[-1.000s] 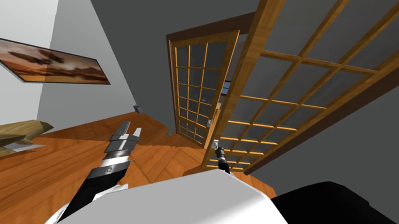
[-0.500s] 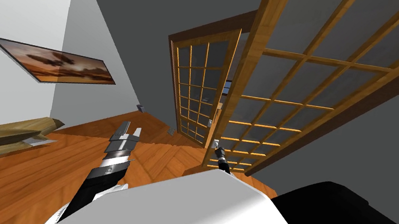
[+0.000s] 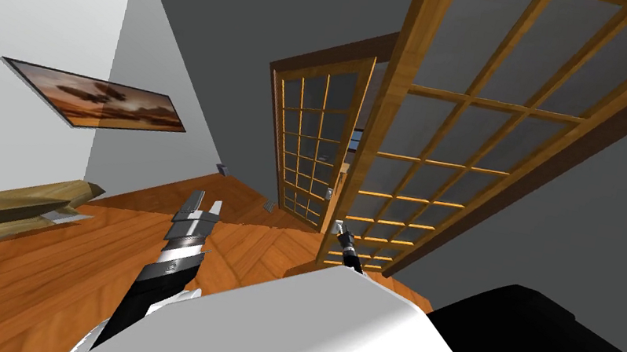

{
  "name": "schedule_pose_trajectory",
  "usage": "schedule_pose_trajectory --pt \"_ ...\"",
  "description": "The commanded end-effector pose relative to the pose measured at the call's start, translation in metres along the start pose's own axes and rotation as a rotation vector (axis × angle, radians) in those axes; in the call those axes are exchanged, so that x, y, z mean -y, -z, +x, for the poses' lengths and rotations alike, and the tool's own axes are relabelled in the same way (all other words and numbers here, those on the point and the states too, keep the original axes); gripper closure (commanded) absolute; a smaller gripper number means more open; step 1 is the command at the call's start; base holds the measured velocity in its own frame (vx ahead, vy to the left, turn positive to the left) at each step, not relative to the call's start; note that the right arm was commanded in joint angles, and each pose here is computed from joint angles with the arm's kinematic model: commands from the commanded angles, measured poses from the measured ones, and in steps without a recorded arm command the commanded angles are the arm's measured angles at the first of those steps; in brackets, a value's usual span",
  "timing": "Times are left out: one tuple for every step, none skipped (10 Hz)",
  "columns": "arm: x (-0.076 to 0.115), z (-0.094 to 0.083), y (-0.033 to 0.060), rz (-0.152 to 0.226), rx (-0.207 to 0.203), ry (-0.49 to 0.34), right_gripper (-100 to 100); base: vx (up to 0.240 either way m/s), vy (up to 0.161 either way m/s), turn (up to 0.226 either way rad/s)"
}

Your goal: Pull the door open

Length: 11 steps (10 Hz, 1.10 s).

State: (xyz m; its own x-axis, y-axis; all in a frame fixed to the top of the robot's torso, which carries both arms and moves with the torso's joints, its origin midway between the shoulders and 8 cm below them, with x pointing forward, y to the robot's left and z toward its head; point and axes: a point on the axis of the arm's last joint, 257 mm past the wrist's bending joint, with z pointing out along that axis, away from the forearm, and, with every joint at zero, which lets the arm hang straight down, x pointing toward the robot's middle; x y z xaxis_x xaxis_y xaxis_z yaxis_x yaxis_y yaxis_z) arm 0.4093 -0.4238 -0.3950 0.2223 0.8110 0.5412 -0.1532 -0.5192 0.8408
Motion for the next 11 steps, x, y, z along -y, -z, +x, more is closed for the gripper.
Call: schedule_pose_trajectory --pt "0.0093 0.0123 -0.0004 0.004 -0.011 -0.076 -100 -0.105 -0.004 0.039" --pt "0.0100 0.0136 -0.0005 0.000 -0.007 -0.118 -100 -0.119 0.005 0.066" --pt "0.0100 0.0136 -0.0005 0.000 -0.007 -0.129 -100 -0.068 0.024 0.083" --pt "0.0108 0.0150 -0.0006 -0.004 -0.002 -0.176 -100 -0.044 0.031 0.078" --pt "0.0108 0.0150 -0.0006 -0.004 -0.002 -0.180 -100 -0.027 0.025 0.034" --pt "0.0117 0.0166 -0.0006 -0.009 0.002 -0.235 -100 -0.035 0.016 0.043" --pt "0.0126 0.0181 -0.0006 -0.014 0.007 -0.279 -100 -0.070 -0.015 0.066" --pt "0.0126 0.0181 -0.0006 -0.014 0.007 -0.291 -100 -0.058 -0.021 0.016" --pt "0.0136 0.0197 -0.0006 -0.019 0.011 -0.347 -100 -0.064 -0.013 0.033" --pt "0.0147 0.0214 -0.0006 -0.024 0.016 -0.391 -100 -0.079 -0.015 0.068" --pt "0.0147 0.0214 -0.0006 -0.024 0.016 -0.407 -100 -0.061 -0.011 0.022"
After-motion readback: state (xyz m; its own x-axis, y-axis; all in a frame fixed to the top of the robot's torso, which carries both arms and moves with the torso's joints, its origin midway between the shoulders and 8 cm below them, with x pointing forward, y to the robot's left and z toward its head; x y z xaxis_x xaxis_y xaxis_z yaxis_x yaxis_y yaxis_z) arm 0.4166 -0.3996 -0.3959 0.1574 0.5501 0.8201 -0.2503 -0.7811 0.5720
